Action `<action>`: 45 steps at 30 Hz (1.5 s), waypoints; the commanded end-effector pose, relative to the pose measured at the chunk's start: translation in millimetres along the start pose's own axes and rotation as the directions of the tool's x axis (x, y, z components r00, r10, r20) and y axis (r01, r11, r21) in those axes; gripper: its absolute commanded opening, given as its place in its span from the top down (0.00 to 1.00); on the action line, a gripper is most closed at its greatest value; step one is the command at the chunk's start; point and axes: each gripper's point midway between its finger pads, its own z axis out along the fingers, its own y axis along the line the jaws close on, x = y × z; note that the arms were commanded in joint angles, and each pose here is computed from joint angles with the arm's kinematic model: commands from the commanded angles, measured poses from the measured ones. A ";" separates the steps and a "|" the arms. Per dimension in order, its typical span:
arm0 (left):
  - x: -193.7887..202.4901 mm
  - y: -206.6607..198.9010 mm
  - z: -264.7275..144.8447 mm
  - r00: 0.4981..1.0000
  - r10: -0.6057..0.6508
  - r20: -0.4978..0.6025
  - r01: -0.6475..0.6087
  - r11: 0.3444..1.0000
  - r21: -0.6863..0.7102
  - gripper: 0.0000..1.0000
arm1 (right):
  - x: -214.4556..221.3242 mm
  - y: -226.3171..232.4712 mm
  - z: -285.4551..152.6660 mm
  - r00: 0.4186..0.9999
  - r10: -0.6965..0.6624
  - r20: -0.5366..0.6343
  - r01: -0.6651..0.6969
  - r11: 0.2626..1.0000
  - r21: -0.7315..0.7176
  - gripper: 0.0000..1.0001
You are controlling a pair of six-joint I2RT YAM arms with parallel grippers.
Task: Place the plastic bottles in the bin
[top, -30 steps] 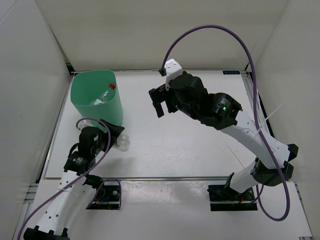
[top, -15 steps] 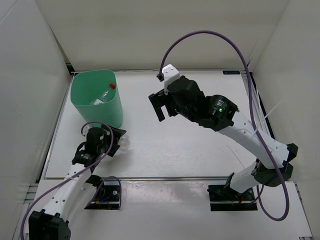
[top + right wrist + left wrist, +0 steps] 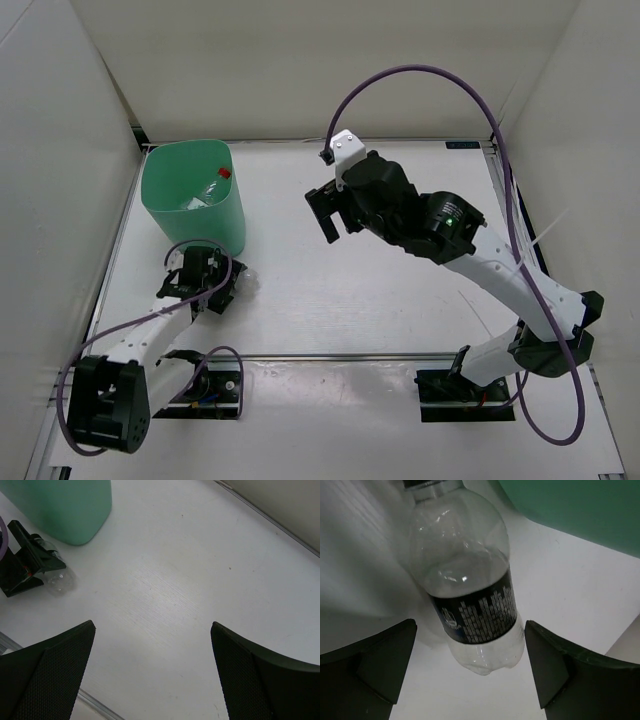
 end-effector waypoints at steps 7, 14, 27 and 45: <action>-13.6 -20.6 13.8 0.999 0.044 -0.020 -0.044 0.999 0.017 0.10 | -4.4 -16.6 -0.7 1.000 -0.024 0.019 0.024 0.999 0.032 0.00; -16.8 -21.9 -33.5 0.999 -0.036 -0.003 0.036 0.992 0.124 0.29 | 0.6 -6.4 19.0 1.000 -0.014 -0.016 0.014 1.000 0.012 0.00; -145.6 -132.3 -252.6 0.800 0.177 0.573 -0.327 0.930 0.170 0.29 | -2.3 7.0 30.9 0.999 0.023 -0.029 -0.024 0.999 -0.023 0.00; -214.4 -224.3 -268.3 0.464 0.430 0.774 -0.561 0.819 -0.120 0.00 | 20.4 -5.0 37.4 0.946 0.244 -0.211 -0.250 0.968 -0.001 0.00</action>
